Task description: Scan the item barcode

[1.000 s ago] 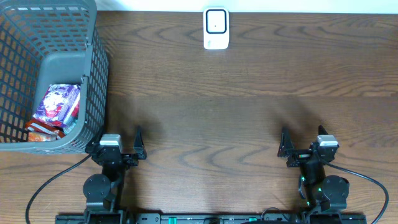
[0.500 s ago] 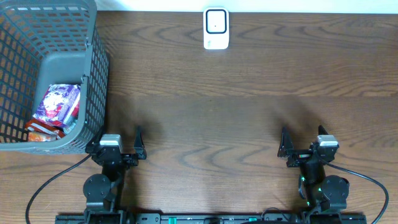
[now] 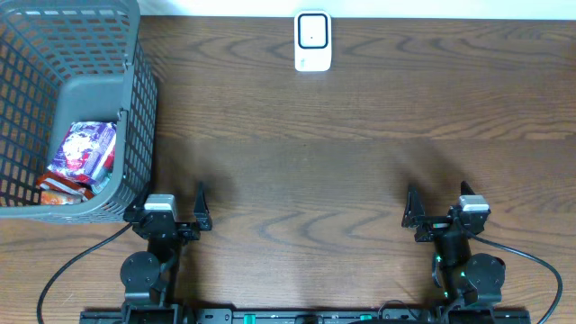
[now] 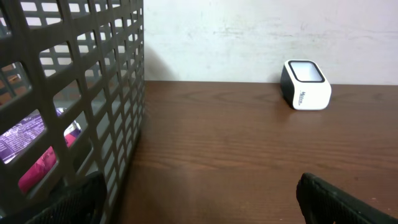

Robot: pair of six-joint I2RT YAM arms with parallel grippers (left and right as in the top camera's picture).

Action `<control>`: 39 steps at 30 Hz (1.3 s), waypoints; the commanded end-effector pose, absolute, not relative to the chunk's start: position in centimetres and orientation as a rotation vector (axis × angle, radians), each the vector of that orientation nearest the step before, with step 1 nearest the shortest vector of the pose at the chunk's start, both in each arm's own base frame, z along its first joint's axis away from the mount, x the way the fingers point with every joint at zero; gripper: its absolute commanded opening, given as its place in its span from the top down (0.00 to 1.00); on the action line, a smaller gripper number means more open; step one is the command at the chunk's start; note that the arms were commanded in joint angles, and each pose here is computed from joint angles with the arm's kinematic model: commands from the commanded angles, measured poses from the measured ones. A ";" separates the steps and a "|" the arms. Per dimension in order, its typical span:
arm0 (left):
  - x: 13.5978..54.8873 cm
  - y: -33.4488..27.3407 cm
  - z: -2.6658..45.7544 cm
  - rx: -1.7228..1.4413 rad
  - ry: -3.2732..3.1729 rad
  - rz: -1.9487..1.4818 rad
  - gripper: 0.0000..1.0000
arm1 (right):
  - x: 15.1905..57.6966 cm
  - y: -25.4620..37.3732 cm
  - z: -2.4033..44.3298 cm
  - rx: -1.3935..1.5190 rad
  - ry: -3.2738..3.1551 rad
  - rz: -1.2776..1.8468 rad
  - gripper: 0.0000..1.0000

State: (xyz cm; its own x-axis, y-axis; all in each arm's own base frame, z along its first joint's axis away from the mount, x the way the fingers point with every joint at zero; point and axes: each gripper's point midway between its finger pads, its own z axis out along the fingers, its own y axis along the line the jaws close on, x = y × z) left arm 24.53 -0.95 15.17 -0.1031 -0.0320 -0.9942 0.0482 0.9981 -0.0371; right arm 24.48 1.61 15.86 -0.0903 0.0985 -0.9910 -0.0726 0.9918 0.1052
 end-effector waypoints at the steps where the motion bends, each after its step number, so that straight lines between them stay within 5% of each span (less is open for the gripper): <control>1: 24.4 -1.2 13.8 0.032 1.719 -0.074 0.02 | 24.5 1.7 15.7 0.009 1.656 0.139 0.01; 39: 24.4 -1.2 14.0 0.039 1.713 -0.068 0.02 | 24.5 1.7 15.7 0.009 1.656 0.139 0.01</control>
State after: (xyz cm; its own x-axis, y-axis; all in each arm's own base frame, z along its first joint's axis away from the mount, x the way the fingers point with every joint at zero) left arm 24.53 -0.95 15.18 -0.1027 -0.0320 -0.9942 0.0482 0.9981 -0.0371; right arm 24.48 1.61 15.86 -0.0903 0.0985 -0.9910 -0.0726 0.9918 0.1052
